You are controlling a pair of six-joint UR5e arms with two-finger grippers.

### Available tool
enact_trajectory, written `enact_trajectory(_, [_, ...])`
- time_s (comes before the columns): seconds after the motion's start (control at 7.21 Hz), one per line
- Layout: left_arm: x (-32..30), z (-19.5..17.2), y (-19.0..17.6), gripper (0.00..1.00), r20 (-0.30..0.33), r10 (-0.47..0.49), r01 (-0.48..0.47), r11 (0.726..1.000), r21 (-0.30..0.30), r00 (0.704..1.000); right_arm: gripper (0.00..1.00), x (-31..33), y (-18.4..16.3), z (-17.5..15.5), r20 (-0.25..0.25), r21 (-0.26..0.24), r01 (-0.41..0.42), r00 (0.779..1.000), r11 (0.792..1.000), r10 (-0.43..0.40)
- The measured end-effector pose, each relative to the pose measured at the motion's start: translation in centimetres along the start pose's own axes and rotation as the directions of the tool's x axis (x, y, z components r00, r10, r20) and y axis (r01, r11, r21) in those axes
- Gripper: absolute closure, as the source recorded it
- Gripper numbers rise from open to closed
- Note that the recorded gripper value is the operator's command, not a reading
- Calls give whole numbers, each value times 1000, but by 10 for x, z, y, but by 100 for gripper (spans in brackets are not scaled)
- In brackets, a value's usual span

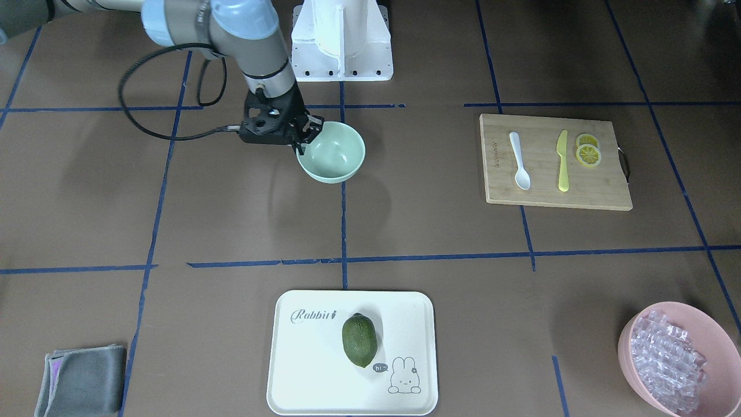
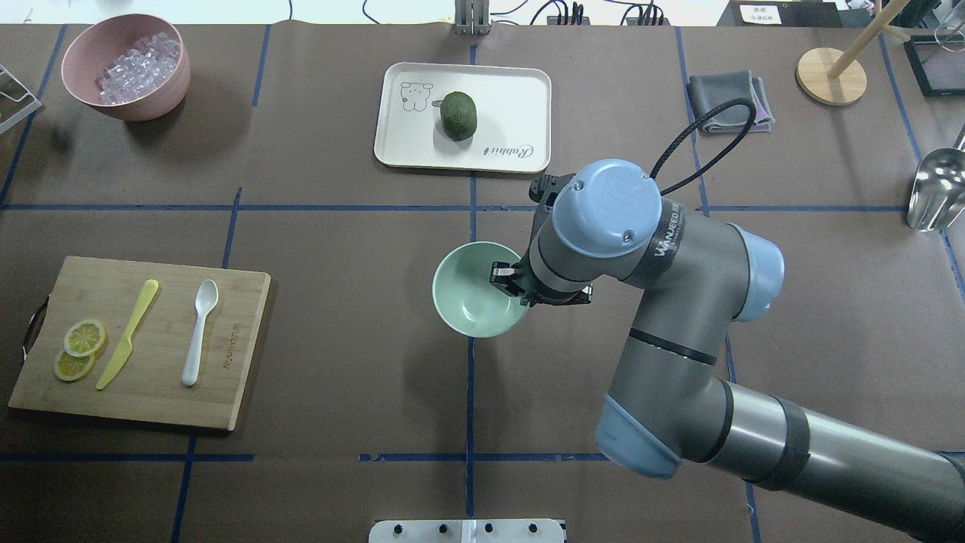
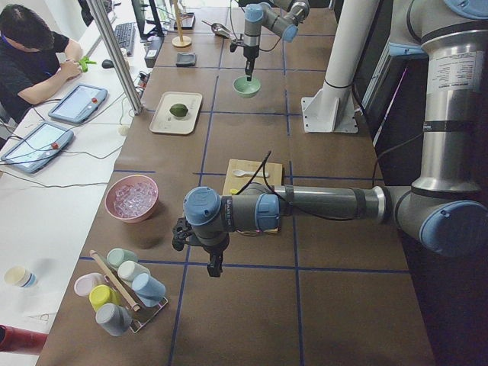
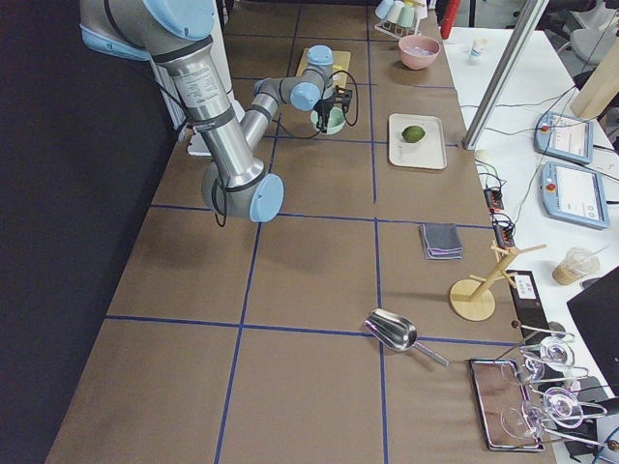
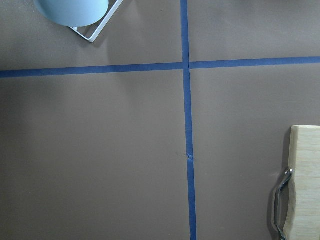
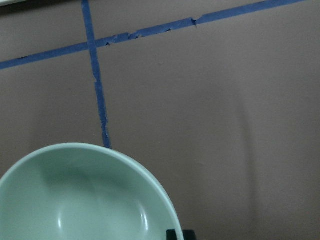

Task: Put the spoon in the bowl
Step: 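Grasp the bowl rim and carry it toward the table centre, then set the green bowl down at the table centre and open the right gripper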

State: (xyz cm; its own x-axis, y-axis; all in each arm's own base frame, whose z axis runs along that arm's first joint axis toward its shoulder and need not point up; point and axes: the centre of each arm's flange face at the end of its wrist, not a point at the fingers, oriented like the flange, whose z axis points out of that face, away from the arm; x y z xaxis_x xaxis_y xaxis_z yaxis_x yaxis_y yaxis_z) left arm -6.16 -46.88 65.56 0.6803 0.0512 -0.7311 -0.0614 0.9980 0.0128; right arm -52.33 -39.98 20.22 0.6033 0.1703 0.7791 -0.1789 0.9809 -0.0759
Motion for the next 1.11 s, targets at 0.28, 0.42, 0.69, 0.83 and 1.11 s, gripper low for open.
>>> enact_trajectory(0.28, [-1,1,1,0,0,-2,2,1000,-2,1000,100,-14,-2,27,14,8,3,1000,1000,-3])
enact_trajectory(0.42, [-1,1,1,0,0,-2,2,1000,-3,1000,100,-14,-3,32,9,8,2,1000,1000,-2])
enact_trajectory(0.69, [-2,2,2,0,0,-3,3,1000,-3,1000,97,-12,-3,37,2,7,0,1000,1000,0])
enact_trajectory(0.83, [-2,2,2,0,0,-4,4,1000,-4,1000,80,-11,-3,37,1,7,0,1000,1000,0])
enact_trajectory(1.11, [-2,2,2,0,0,-3,3,1000,-3,1000,0,-10,-3,35,5,8,2,1000,1000,-2])
